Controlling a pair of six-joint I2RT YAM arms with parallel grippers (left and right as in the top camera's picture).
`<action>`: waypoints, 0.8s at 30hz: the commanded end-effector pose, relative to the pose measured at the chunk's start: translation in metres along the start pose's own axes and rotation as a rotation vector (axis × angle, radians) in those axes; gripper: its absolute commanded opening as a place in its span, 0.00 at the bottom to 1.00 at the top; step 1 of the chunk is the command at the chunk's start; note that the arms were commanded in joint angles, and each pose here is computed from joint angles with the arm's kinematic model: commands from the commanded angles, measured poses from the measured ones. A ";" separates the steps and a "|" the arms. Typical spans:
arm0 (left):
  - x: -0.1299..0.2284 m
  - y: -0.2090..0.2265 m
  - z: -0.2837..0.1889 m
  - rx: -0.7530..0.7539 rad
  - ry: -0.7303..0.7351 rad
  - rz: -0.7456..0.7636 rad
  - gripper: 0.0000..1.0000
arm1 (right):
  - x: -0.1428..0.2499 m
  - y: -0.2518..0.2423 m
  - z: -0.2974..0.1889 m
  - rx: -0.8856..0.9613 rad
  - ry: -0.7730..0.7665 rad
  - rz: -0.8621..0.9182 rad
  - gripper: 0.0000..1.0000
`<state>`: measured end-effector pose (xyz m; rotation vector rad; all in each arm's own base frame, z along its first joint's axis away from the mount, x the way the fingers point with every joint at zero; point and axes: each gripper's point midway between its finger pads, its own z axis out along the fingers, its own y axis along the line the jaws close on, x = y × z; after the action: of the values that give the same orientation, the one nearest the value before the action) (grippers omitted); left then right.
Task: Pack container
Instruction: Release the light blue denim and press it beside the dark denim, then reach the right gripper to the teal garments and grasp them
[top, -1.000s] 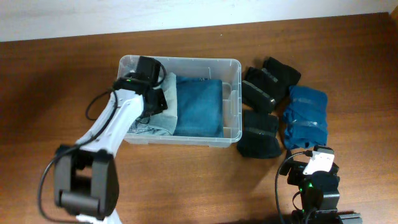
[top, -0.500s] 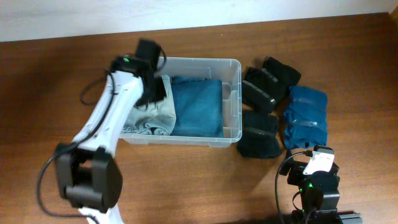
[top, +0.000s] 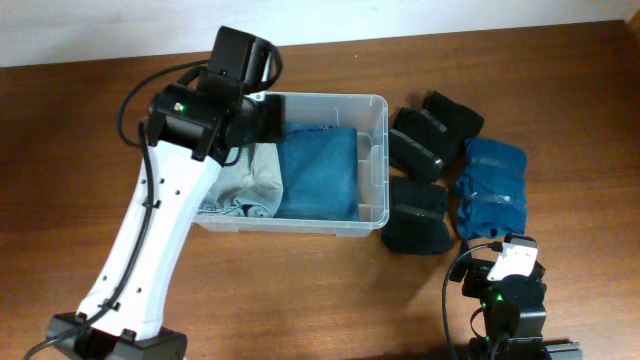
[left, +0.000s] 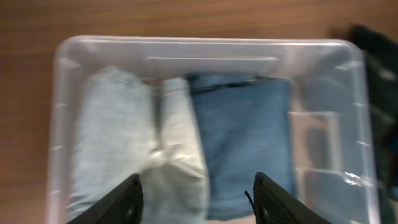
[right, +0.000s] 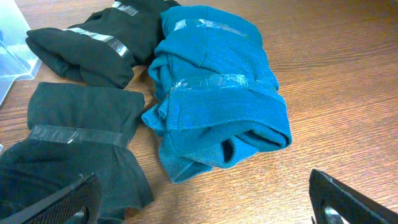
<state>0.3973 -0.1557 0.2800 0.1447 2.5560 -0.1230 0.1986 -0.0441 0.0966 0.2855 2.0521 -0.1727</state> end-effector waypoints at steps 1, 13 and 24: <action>-0.005 0.051 -0.016 -0.178 -0.044 -0.107 0.59 | 0.000 -0.002 0.001 0.009 -0.006 0.016 0.98; 0.019 0.125 -0.118 -0.319 -0.163 -0.248 0.99 | 0.000 -0.002 0.001 0.009 -0.007 0.016 0.98; 0.025 0.128 -0.140 -0.321 -0.202 -0.256 0.99 | -0.026 0.104 -0.036 -0.655 -0.029 0.192 0.98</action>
<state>0.3169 -0.0137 0.3755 -0.2828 2.3478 0.1497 0.2126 0.0232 0.1161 0.0855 1.9842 0.2707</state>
